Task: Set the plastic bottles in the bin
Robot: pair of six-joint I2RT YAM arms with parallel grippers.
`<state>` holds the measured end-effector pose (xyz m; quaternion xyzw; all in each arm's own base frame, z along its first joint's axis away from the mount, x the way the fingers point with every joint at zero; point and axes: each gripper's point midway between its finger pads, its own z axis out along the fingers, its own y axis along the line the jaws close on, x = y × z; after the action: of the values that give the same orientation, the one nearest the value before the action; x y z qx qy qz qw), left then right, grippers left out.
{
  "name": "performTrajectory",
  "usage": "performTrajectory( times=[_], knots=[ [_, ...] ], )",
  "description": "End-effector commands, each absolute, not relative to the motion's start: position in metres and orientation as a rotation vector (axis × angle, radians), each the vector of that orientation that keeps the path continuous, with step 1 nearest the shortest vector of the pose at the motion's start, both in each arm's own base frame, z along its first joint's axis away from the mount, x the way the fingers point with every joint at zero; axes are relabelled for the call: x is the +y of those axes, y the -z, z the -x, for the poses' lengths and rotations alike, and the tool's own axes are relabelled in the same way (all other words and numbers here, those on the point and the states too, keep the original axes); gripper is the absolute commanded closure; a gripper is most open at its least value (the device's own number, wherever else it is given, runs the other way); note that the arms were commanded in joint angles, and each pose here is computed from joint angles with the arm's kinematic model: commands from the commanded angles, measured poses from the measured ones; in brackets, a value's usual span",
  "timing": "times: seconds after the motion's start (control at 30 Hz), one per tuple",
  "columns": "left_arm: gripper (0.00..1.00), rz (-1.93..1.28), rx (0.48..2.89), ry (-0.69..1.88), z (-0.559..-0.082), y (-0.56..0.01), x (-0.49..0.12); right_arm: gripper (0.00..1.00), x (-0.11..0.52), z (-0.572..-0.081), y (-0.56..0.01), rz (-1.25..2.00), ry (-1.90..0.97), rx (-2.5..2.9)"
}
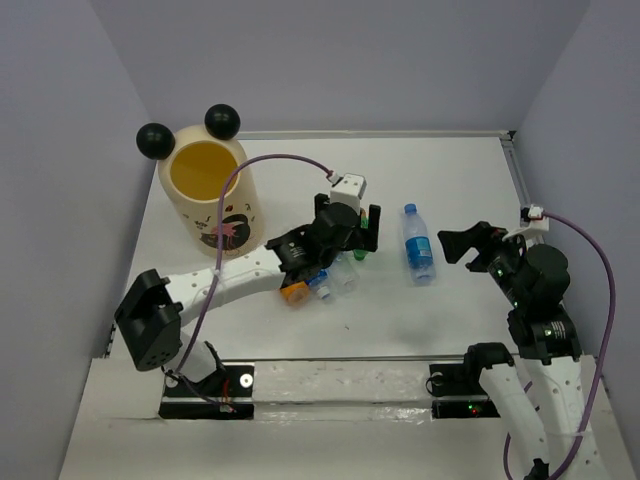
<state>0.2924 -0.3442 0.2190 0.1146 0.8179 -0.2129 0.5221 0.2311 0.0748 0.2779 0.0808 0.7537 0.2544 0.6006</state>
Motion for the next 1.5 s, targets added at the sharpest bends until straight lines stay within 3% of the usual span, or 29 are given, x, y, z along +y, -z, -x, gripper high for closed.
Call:
performTrajectory(
  times=[0.0,0.43,0.57,0.7,0.73,1.0,1.17,1.47],
  knots=[
    [0.01,-0.264,1.899,0.338,-0.314,-0.231,-0.35,0.0,0.083,-0.23,-0.281,-0.135,-0.63,1.729],
    [0.01,-0.339,1.978,0.18,-0.336,-0.19,-0.373,0.0,0.09,-0.228,-0.281,-0.106,-0.668,1.732],
    [0.09,-0.342,1.985,0.151,-0.339,-0.181,-0.373,0.0,0.091,-0.227,-0.281,-0.104,-0.679,1.728],
    [0.33,-0.324,1.981,0.152,-0.336,-0.183,-0.369,0.0,0.092,-0.226,-0.279,-0.108,-0.685,1.727],
    [0.34,-0.32,1.969,0.162,-0.333,-0.188,-0.37,0.0,0.091,-0.226,-0.279,-0.112,-0.682,1.724],
    [0.51,-0.25,1.751,0.435,-0.294,-0.308,-0.363,0.0,0.089,-0.225,-0.283,-0.111,-0.669,1.71],
    [0.55,-0.009,1.56,0.45,-0.272,-0.402,-0.267,0.0,0.09,-0.221,-0.286,-0.112,-0.683,1.695],
    [0.6,0.396,1.412,0.165,-0.237,-0.453,-0.09,0.0,0.094,-0.221,-0.285,-0.08,-0.701,1.7]
  ],
)
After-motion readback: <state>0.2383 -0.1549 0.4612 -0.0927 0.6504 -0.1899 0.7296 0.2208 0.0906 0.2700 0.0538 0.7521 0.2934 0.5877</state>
